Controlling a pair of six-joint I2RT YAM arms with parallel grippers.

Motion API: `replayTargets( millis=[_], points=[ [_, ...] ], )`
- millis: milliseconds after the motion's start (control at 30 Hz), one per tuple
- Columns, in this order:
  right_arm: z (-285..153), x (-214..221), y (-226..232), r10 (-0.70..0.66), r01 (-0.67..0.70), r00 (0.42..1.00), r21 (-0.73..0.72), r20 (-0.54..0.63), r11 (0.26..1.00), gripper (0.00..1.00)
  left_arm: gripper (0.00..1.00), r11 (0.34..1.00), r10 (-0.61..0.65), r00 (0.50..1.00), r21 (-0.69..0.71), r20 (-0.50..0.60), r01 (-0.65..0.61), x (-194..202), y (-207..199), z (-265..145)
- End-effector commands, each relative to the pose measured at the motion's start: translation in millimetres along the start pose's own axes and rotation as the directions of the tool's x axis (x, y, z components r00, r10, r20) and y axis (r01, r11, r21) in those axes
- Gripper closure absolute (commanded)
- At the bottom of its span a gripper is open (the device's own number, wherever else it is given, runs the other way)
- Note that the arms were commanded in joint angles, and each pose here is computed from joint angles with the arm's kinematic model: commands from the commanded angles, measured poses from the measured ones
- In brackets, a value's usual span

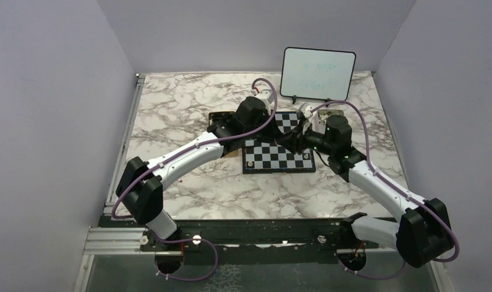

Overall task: Set up the chess pieces on the board
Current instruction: Place the chess piece on the chessboard.

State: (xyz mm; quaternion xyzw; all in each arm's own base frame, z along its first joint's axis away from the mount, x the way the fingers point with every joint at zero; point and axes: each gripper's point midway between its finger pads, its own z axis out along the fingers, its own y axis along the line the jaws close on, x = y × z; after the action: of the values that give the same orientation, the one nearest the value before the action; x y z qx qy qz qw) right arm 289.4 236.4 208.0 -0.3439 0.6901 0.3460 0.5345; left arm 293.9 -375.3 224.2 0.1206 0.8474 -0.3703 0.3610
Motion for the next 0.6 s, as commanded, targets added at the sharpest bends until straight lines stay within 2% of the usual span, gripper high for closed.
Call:
replayTargets(
  millis=[0,200,300,333,433,567],
  points=[
    [3.3,-13.3,-0.7,0.001,-0.001,1.0,0.009,0.023,1.0,0.67,0.95,0.995,0.044,0.996,-0.084,-0.075,-0.051,20.5,19.6,9.0],
    [-9.6,-9.0,8.6,0.183,-0.18,0.982,0.045,-0.054,0.983,0.44,0.95,0.989,0.06,0.995,-0.132,-0.084,-0.071,20.9,29.2,14.4],
    [-23.9,-5.6,7.2,0.266,-0.256,0.961,0.132,-0.069,0.958,0.37,0.96,0.982,0.063,0.996,-0.175,-0.067,-0.074,20.9,39.2,14.3],
    [-28.2,-4.0,6.8,0.284,-0.27,0.956,0.156,-0.07,0.95,0.32,0.95,0.98,0.063,0.996,-0.186,-0.064,-0.073,22.3,42.7,15.4],
    [-39.5,-3.2,7.2,0.319,-0.301,0.946,0.205,-0.06,0.931,0.02,0.95,0.981,0.056,0.997,-0.181,-0.053,-0.065,26.2,45.5,18.7],
    [-49.6,-2.5,11.6,0.379,-0.358,0.924,0.237,-0.05,0.903,0.0,0.95,0.991,0.04,0.999,-0.129,-0.019,-0.042,30.3,41.9,24.0]
  ],
)
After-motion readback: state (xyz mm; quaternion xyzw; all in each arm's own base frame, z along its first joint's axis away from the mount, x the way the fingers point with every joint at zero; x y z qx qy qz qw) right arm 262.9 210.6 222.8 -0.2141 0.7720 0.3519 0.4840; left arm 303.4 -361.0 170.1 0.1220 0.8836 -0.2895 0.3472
